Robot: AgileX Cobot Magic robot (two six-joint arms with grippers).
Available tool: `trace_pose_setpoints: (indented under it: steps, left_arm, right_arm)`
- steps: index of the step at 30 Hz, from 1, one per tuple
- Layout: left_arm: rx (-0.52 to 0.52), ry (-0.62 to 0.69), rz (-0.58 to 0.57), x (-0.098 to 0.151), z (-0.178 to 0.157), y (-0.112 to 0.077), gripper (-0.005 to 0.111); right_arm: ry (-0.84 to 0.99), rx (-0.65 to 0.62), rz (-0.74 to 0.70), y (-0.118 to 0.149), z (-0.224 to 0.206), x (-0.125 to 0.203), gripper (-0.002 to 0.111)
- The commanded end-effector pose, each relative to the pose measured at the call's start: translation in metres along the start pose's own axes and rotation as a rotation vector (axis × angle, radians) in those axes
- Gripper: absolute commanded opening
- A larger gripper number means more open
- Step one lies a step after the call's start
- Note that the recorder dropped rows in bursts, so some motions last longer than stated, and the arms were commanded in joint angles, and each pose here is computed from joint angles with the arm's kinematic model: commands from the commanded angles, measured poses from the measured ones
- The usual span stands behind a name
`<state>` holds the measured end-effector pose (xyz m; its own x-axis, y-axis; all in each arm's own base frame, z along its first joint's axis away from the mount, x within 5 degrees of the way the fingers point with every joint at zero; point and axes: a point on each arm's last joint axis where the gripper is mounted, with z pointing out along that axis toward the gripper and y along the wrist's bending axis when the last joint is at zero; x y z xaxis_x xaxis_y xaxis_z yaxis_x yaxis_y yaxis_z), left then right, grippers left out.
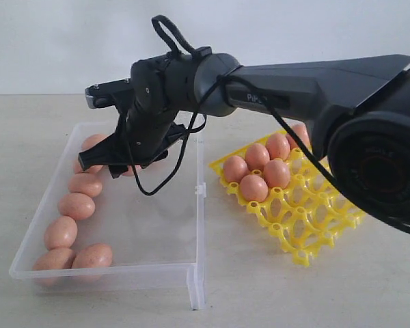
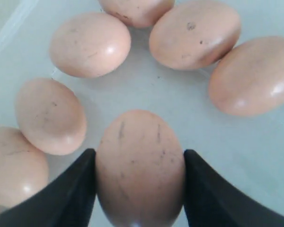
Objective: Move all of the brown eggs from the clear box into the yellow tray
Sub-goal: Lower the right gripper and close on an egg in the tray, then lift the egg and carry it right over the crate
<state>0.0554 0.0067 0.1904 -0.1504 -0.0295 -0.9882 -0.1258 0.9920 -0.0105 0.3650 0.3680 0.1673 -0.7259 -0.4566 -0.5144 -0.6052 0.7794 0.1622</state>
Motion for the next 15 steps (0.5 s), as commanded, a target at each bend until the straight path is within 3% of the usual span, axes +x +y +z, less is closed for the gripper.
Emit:
trace_pose_setpoints:
  steps: [1,5,8,11,15]
  left_arm:
    - [0.005,-0.008,-0.004,-0.002,-0.001,0.0,-0.004]
    - [0.005,-0.008,-0.004,-0.002,-0.001,0.0,-0.004]
    - [0.005,-0.008,-0.004,-0.002,-0.001,0.0,-0.004]
    - [0.005,-0.008,-0.004,-0.002,-0.001,0.0,-0.004]
    - [0.005,-0.008,-0.004,-0.002,-0.001,0.0,-0.004]
  right_arm:
    - [-0.257,-0.042,-0.053,0.023,-0.026,-0.002,0.001]
    - [-0.592,-0.092,-0.071,0.036,-0.063,0.02,0.001]
    - [-0.76,-0.104,-0.053,0.029,-0.095,0.045,0.001]
    - [-0.873,-0.059,0.049,0.007,-0.126,0.063,0.001]
    - [-0.975,0.15,0.174,-0.043,-0.169,0.083,0.001]
